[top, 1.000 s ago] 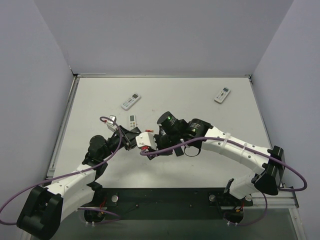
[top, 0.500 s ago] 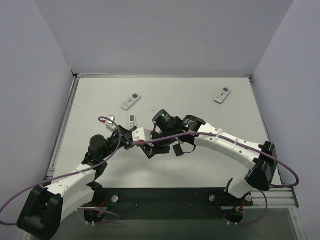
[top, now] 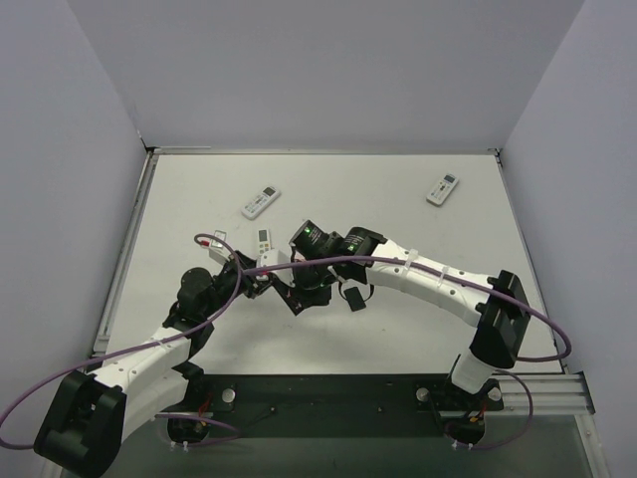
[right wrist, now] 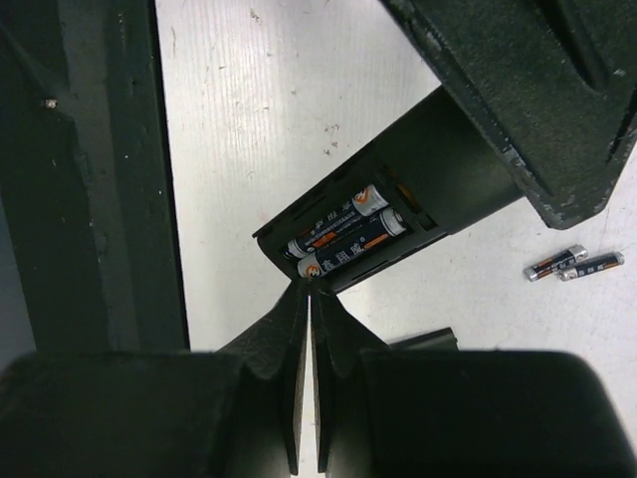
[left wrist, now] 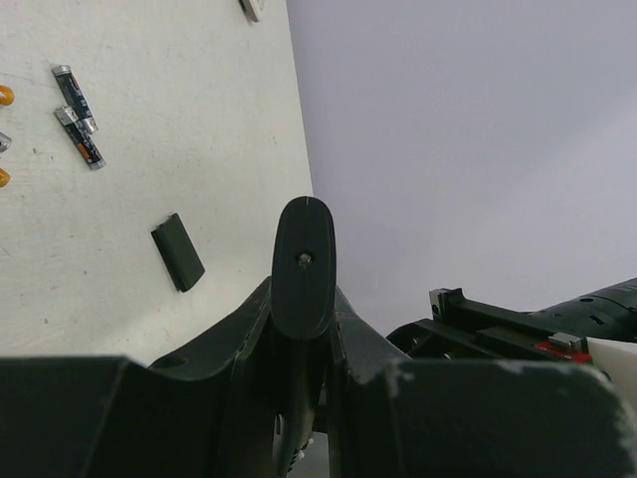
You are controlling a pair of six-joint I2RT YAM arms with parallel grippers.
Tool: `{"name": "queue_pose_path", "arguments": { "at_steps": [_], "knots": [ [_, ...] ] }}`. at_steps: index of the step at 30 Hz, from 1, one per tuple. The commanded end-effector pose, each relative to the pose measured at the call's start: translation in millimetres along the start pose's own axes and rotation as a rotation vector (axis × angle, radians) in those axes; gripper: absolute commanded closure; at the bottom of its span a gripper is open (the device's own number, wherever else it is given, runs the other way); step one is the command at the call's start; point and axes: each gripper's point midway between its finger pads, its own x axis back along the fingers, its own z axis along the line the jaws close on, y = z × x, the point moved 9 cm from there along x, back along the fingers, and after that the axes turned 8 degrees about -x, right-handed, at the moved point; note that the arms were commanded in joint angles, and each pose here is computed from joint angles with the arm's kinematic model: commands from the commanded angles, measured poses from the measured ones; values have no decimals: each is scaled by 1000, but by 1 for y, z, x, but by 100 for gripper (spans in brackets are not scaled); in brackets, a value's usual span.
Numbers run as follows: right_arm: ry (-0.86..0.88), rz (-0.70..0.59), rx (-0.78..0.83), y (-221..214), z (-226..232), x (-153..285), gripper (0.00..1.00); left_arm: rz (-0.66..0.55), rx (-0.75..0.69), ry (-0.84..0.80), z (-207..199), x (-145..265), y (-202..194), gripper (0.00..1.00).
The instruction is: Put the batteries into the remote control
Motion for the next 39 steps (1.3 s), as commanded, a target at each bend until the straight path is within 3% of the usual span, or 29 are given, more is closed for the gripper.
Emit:
{"name": "queue_pose_path", "arguments": {
  "at_steps": [1, 11, 18, 23, 28, 34, 39],
  "knots": [
    [-171, -56, -47, 23, -23, -15, 100, 49, -10, -277, -58, 6, 7, 100],
    [-295, -114, -215, 28, -28, -20, 100, 35, -43, -292, -60, 8, 7, 100],
    [-436, -228, -282, 21, -21, 18, 99, 6, -150, -160, -39, 7, 6, 100],
    [-576, -379, -388, 4, -18, 54, 69, -35, -199, -13, -11, 8, 5, 100],
    [-655, -356, -568, -42, -22, 52, 32, -85, -201, 75, 8, 12, 4, 100],
    [-665, -264, -800, -96, -21, 22, 29, -132, -206, 193, 22, 18, 6, 100],
    [-638, -189, -895, -115, -19, -8, 29, -153, -188, 270, 32, 22, 5, 100]
  ]
}}
